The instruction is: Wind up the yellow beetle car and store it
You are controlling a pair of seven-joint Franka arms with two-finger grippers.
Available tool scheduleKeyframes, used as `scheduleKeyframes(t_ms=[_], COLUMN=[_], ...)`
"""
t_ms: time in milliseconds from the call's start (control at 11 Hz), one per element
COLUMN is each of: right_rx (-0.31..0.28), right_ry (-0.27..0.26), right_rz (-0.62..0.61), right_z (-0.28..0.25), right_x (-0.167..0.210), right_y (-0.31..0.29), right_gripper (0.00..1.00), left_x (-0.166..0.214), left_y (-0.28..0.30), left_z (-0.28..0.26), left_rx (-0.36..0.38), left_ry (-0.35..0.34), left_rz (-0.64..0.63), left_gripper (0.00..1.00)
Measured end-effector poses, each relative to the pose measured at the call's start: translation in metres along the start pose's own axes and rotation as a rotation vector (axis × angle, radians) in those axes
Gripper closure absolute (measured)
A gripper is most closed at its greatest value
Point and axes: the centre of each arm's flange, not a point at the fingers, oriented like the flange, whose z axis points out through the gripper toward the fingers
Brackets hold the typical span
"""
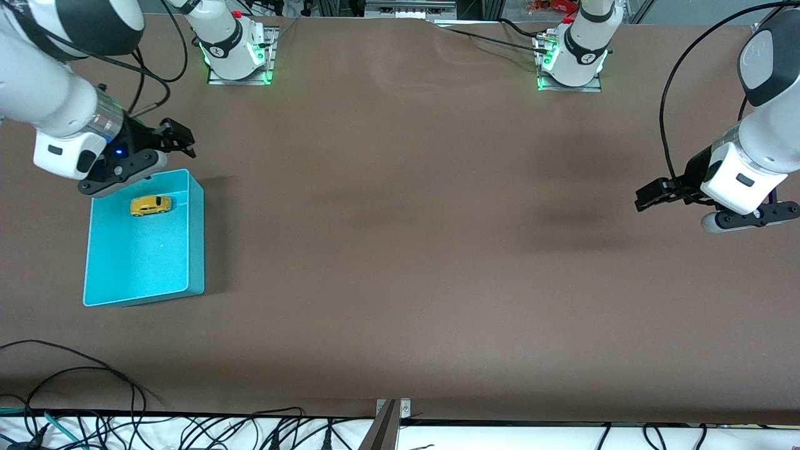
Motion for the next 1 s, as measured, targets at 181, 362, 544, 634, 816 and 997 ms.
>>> scheduleKeyframes(t_ms=[181, 362, 544, 634, 816, 997], right_rx=[-0.047, -0.157, -0.180, -0.181, -0.180, -0.156], right_ry=[0.005, 0.069, 0.134, 0.139, 0.157, 0.168], right_rz=[0.051, 0.049, 0.088, 0.105, 0.180, 0.247], right_z=[-0.001, -0.016, -0.025, -0.026, -0.029, -0.030], right_x=[0.008, 0.015, 0.016, 0.014, 0.012, 0.009], right_y=[-0.021, -0.017, 0.005, 0.015, 0.025, 0.036], right_gripper=[0.00, 0.00, 0.00, 0.00, 0.00, 0.00], left_x=[-0.003, -0.006, -0.006, -0.006, -0.007, -0.007], left_y=[0.008, 0.012, 0.012, 0.012, 0.013, 0.013], left_z=[-0.002, -0.007, -0.009, -0.009, -0.009, -0.010], left_rx=[-0.002, -0.004, -0.004, -0.004, -0.004, -0.004], left_ry=[0.002, 0.012, 0.016, 0.016, 0.016, 0.016], left_rz=[0.015, 0.022, 0.022, 0.022, 0.023, 0.024], left_gripper=[0.00, 0.00, 0.00, 0.00, 0.00, 0.00])
